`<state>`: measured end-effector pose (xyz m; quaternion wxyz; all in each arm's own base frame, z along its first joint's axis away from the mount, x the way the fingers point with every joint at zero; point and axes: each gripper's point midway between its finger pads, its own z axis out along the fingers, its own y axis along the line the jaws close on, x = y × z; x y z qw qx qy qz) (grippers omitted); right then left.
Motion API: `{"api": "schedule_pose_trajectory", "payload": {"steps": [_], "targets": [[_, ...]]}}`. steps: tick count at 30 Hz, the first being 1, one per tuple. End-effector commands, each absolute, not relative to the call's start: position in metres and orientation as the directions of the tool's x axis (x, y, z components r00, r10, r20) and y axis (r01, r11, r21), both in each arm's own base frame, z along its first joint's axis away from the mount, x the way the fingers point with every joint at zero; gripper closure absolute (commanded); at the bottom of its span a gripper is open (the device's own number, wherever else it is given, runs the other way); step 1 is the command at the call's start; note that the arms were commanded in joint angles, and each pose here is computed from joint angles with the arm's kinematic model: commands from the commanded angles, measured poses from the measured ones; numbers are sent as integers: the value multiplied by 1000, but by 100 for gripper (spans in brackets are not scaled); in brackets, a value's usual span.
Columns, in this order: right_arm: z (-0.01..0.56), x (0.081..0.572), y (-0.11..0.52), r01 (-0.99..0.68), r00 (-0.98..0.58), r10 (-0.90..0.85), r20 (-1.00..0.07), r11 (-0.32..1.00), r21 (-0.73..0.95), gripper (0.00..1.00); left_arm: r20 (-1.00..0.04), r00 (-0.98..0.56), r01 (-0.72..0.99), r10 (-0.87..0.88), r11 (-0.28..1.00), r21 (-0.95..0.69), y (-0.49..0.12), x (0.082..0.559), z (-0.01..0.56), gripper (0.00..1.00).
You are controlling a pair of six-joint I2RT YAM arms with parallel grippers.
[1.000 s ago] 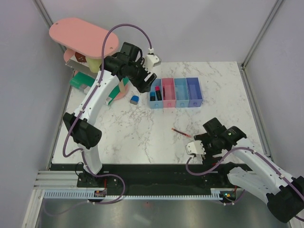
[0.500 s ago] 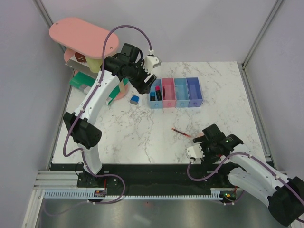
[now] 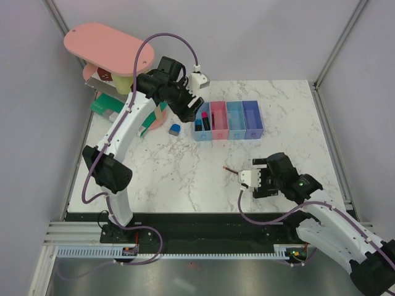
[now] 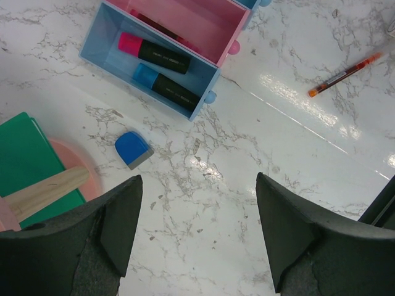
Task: Sort the stationery into containers
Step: Move the stationery to the center of the board.
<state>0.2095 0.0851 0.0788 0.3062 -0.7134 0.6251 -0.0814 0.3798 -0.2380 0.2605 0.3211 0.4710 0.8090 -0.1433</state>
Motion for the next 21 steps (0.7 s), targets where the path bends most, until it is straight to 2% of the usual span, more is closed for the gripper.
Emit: {"api": "schedule_pose_trajectory", "payload": {"steps": [1,5,7,11,14,21], "targets": [[126,220,97,-823,91,-908,-410,163,-544,2,-679,-309,871,666,485,80,-240,369,276,20],[109,218,75,-874,-75,-919,-388,248,-418,2,-677,-306,874,670,480,80,-239,369,275,20],[101,219,68,-886,-100,-914,-393,262,-383,2,-677,-308,875,668,478,74,-240,368,274,20],[91,236,32,-858,-297,-850,-435,437,-269,2,-675,-306,879,671,472,70,-240,367,272,20],[89,246,7,-834,-403,-800,-444,521,-182,2,-667,-306,881,679,468,73,-238,365,269,20],[69,235,-8,-828,-461,-785,-414,549,-117,2,-664,-303,883,683,463,73,-239,368,265,20]]}}
